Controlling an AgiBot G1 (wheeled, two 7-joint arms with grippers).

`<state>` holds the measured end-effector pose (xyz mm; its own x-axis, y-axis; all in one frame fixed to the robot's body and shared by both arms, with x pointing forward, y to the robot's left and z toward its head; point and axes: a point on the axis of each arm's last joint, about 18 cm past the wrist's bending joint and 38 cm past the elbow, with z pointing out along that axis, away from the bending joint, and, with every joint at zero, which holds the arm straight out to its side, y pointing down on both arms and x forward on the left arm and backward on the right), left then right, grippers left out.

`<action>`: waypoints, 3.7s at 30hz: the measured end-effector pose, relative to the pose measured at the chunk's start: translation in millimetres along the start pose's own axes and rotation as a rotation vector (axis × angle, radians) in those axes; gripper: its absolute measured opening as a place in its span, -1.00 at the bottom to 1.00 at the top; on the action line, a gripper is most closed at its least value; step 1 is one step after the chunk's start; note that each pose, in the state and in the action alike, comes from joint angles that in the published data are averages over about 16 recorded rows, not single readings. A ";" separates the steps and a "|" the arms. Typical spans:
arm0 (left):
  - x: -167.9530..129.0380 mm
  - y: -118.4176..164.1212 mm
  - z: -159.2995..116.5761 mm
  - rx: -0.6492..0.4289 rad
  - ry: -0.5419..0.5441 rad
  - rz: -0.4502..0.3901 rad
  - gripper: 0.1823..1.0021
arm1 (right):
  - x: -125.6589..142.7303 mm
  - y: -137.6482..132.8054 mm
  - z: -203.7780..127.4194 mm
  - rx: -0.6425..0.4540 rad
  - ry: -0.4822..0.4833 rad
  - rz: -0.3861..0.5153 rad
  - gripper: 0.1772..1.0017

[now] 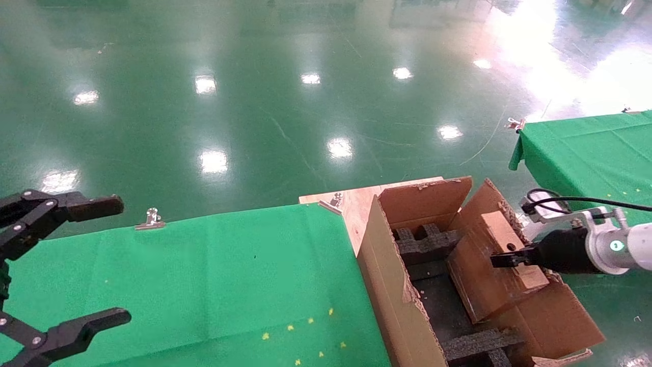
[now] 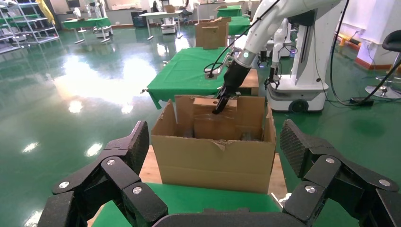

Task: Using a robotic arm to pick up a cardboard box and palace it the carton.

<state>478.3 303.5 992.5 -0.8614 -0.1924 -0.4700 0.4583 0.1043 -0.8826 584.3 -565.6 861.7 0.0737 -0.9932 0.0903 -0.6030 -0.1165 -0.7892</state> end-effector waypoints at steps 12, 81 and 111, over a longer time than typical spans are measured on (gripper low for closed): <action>0.0 0.0 0.0 0.000 0.000 0.000 1.00 | -14.1 8.9 33.0 -0.035 -0.002 -0.021 -0.72; -0.1 0.0 -0.1 0.000 -0.001 0.000 1.00 | -54.8 -100.9 -7.8 0.233 -0.087 -0.242 0.73; -0.2 0.0 -0.2 0.001 -0.001 -0.001 1.00 | -187.4 -125.4 -96.8 0.480 -0.783 -0.330 1.00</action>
<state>478.5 303.8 992.6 -0.8614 -0.1936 -0.4696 0.4580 0.1036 -0.8829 569.3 -365.2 1002.5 0.7921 -0.6076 0.0586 -0.0827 -0.2019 -0.9759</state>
